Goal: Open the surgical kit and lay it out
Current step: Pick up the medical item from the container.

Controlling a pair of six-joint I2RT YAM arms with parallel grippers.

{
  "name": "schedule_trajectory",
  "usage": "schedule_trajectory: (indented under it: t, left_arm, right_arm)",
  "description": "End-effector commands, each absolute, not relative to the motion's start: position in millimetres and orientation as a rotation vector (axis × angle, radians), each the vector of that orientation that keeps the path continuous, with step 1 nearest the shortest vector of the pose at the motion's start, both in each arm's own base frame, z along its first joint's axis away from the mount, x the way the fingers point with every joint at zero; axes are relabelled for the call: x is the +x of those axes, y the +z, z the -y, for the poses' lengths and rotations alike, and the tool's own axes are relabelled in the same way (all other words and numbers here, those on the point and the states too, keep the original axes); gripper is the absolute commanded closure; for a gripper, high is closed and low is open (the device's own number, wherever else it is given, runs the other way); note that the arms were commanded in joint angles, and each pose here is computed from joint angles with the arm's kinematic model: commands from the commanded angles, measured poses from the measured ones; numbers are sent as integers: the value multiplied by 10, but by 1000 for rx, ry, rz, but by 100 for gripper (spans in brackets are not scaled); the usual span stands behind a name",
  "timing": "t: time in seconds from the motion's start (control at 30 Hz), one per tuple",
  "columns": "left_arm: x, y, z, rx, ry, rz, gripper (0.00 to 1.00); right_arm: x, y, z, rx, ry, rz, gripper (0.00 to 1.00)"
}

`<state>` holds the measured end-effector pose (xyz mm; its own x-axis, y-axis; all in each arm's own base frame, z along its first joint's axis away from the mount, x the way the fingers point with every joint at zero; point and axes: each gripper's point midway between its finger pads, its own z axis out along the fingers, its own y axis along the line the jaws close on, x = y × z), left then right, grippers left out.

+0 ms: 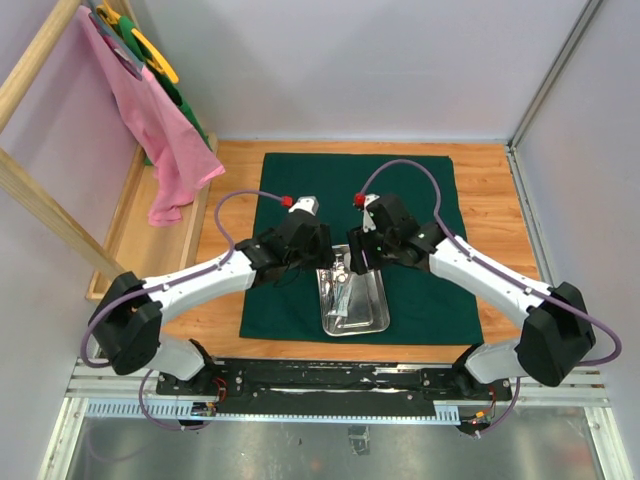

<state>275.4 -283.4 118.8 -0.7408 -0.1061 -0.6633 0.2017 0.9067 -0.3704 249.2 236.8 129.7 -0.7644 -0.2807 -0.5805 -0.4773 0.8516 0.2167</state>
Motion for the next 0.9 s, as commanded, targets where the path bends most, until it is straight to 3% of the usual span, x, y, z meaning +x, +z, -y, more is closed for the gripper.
schedule_trajectory:
  t: [0.0, 0.27, 0.87]
  left_arm:
    - [2672, 1186, 2671, 47, -516, -2351, 40]
    - [2534, 648, 2570, -19, -485, -2437, 56]
    - [2698, 282, 2916, 66, -511, -2501, 62]
  right_arm:
    - [2523, 1247, -2409, -551, 482, -2489, 41]
    - [2592, 962, -2565, -554, 437, -2545, 46]
    - [3055, 544, -2428, -478, 109, -2595, 56]
